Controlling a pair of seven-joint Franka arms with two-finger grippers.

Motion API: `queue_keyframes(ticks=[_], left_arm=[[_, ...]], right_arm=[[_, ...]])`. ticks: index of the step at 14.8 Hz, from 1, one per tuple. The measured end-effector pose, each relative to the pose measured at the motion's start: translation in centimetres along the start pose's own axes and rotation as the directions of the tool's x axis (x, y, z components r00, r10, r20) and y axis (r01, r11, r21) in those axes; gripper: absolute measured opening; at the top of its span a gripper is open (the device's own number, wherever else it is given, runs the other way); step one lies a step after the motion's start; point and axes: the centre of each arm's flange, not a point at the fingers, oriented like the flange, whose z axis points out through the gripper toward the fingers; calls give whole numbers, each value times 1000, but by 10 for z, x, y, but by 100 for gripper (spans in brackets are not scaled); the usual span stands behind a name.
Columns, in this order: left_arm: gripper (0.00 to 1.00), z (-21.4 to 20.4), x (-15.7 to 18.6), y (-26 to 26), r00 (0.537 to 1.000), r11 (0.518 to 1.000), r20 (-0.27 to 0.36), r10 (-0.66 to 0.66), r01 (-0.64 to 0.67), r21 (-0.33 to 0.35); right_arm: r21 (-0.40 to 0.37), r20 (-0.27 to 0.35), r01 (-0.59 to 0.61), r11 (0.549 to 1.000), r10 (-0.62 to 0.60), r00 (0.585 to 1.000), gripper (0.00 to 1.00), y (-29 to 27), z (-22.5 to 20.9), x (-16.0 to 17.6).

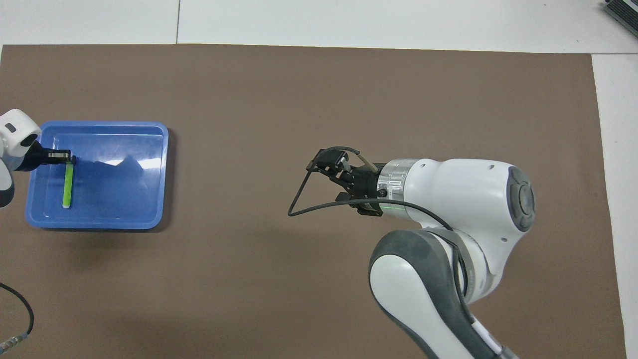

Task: Transfer and insert pens with both arms
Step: 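Lift the green pen with the left gripper while the right gripper returns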

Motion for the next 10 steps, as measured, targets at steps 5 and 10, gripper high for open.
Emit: queue_keyframes(ticks=[5, 10], left_arm=[[16, -1, 1, 5, 1000, 999, 12, -16, 17, -33], [16, -21, 15, 13, 991, 982, 44, -130, 135, -136]], right_arm=[[-3, -12, -6, 1000, 6, 1000, 100, 2, 19, -3], [-3, -13, -8, 1000, 8, 1000, 100, 2, 19, -2]])
